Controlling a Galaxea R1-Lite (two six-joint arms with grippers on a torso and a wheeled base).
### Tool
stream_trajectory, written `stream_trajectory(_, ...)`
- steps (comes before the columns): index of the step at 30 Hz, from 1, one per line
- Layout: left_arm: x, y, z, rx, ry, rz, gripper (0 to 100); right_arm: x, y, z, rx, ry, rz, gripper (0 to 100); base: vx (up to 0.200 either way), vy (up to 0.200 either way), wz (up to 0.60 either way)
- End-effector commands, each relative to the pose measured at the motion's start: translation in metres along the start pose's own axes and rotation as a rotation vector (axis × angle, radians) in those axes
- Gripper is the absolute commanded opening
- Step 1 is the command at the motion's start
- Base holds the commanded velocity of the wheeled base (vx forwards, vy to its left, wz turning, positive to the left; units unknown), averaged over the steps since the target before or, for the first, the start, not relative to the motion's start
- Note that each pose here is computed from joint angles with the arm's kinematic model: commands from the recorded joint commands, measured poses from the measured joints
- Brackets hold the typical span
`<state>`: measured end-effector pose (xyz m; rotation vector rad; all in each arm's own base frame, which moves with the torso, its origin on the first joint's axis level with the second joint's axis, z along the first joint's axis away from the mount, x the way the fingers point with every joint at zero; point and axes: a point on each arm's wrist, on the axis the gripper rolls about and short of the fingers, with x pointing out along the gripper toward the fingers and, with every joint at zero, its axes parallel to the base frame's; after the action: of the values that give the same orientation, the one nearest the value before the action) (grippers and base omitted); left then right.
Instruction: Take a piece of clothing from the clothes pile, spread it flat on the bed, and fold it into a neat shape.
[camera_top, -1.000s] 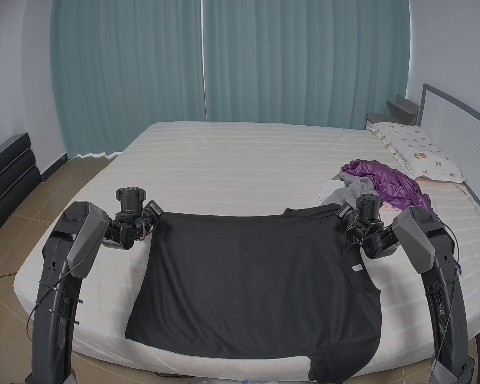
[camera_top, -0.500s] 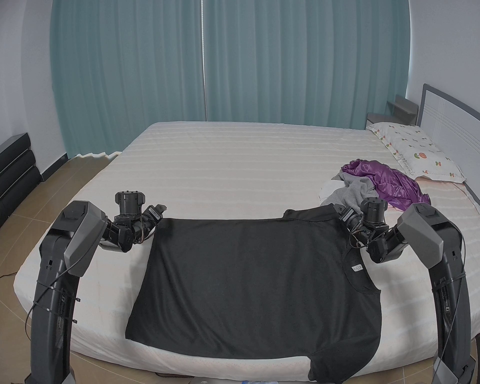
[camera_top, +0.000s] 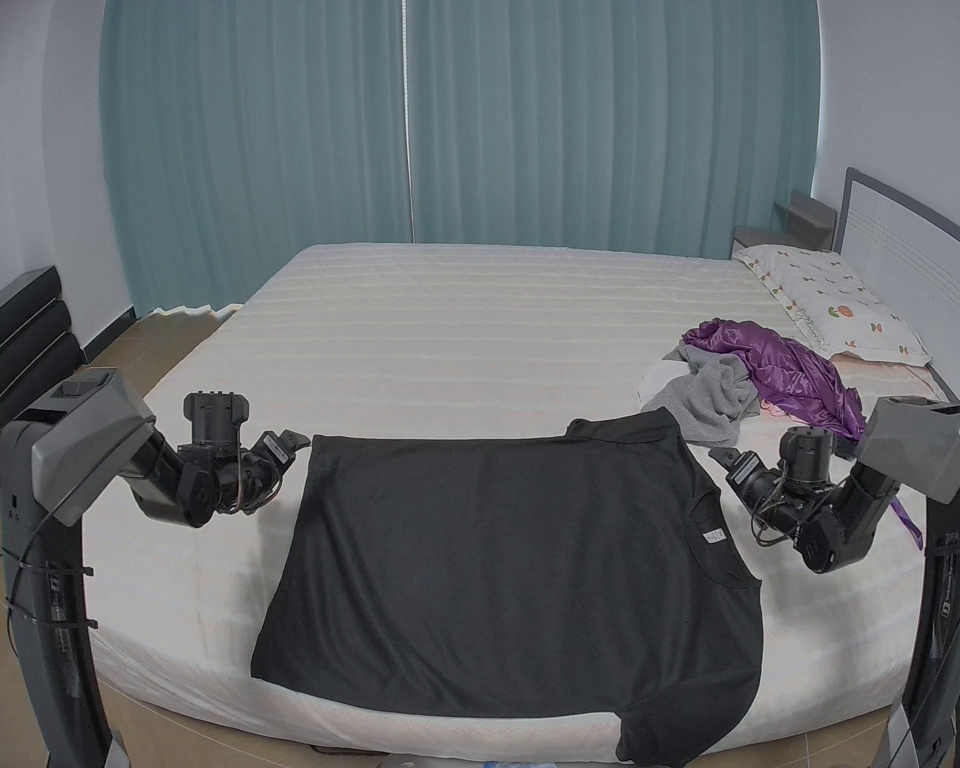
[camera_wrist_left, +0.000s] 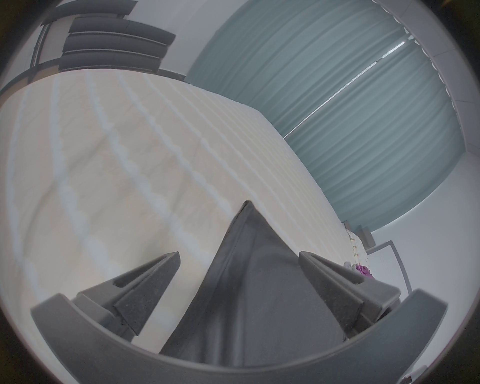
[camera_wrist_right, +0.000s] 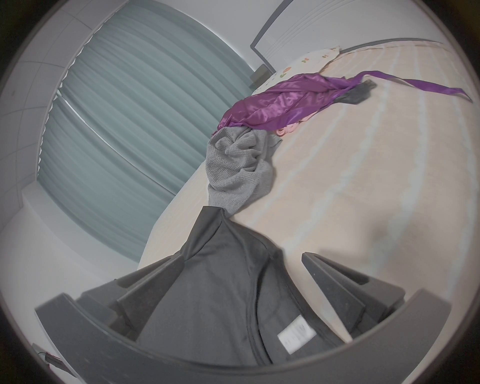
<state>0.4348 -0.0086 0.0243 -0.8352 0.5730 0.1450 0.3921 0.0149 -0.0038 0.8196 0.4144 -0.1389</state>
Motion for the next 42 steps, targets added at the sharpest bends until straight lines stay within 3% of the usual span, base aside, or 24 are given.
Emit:
stream_trajectory(1,-0.127,0.021,-0.036,-0.069,0.036,-0.058,100,-0.119,-0.022,-0.009,0.078,-0.006,0.033,100,0.000,0.000,0.00)
stream_trajectory(6,-0.141,0.025,-0.056,-0.116,0.071,-0.059,100,-0.124,-0.031,-0.025,0.126,0.112,0.052,100,0.000,0.000,0.00)
stream_trajectory(9,-0.149,0.025,-0.067,-0.178,0.110,-0.054,100,-0.126,-0.033,-0.028,0.159,0.139,0.065,100,0.000,0.000,0.00)
stream_trajectory(13,-0.150,0.030,-0.074,-0.193,0.127,-0.032,100,-0.135,-0.036,-0.035,0.160,0.178,0.048,100,0.000,0.000,0.00)
stream_trajectory(42,-0.152,0.041,-0.083,-0.199,0.141,-0.019,100,-0.130,-0.043,-0.035,0.150,0.199,0.045,100,0.000,0.000,0.00)
